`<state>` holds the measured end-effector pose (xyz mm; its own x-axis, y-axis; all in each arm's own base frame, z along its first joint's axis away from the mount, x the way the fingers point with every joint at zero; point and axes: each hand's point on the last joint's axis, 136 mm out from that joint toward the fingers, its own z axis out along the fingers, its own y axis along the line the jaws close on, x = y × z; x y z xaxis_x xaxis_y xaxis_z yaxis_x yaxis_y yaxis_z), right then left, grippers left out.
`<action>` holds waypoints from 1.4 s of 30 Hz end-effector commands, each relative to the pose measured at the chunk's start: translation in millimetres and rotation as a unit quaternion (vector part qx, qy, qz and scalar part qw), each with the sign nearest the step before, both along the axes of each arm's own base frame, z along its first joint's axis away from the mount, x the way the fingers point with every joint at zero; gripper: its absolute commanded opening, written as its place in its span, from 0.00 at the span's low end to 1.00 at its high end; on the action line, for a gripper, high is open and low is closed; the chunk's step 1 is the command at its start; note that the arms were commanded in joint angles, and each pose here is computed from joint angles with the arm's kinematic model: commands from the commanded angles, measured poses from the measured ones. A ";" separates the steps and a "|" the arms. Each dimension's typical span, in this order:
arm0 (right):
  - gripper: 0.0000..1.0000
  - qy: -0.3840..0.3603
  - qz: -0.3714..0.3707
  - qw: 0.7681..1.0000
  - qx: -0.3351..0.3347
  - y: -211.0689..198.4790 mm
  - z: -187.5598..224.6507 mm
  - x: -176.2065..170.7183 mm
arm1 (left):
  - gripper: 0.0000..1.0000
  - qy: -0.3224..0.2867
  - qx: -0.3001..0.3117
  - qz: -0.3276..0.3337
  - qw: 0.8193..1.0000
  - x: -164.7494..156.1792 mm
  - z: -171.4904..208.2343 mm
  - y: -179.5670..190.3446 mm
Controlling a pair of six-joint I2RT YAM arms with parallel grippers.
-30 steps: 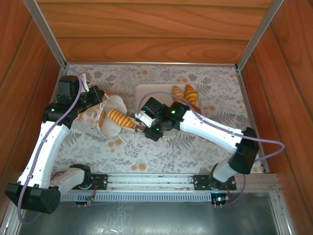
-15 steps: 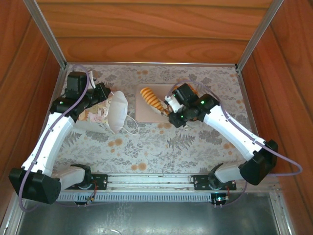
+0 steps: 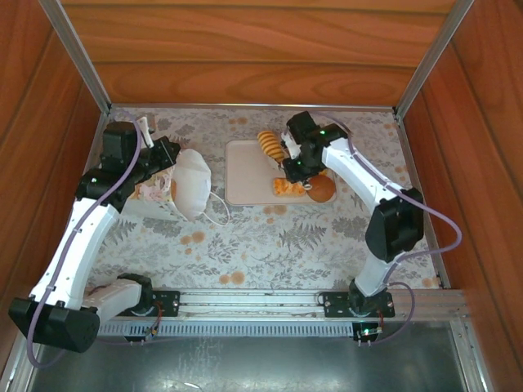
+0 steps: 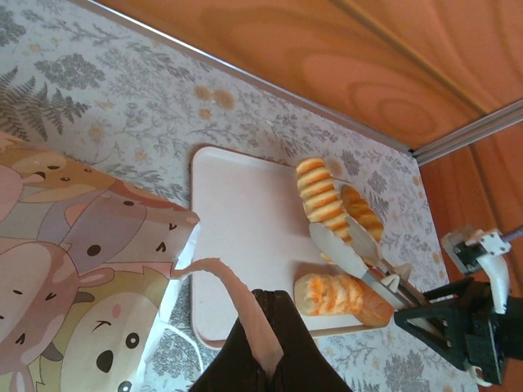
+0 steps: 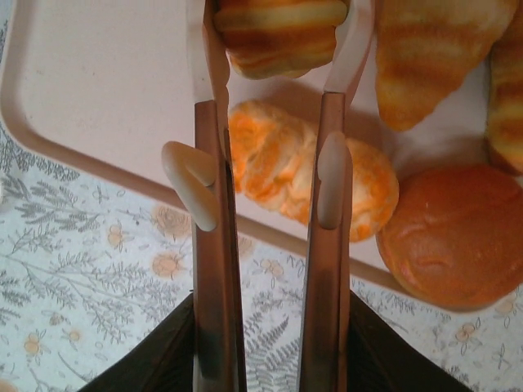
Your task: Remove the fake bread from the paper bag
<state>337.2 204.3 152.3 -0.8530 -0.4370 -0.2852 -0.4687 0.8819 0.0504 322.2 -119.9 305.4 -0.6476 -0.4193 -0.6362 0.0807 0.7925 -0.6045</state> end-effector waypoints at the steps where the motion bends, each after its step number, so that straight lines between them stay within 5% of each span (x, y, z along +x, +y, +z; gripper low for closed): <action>1: 0.41 0.000 0.000 1.000 -0.020 -4.3 1.1 8.2 | 0.00 -0.009 -0.003 0.001 1.000 0.4 2.7 -1.1; 15: 0.47 0.008 -0.006 0.999 -0.042 -2.3 -20.7 23.5 | 0.00 -0.007 -0.002 -0.001 1.000 0.4 1.4 -2.0; 24: 0.55 -0.008 -0.005 1.000 -0.019 4.1 -0.7 25.7 | 0.00 -0.007 -0.001 -0.004 1.000 0.1 0.2 -2.4; 42: 0.54 -0.010 -0.024 0.998 -0.054 17.4 -27.5 72.6 | 0.00 -0.010 -0.003 -0.002 1.000 -4.0 1.5 -1.1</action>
<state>400.3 227.8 113.2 -0.8602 -0.4553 -0.2295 -0.4636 0.8858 -0.0198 320.5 -119.4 300.3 -0.6532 -0.4182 -0.6313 0.0746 0.7941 -0.6032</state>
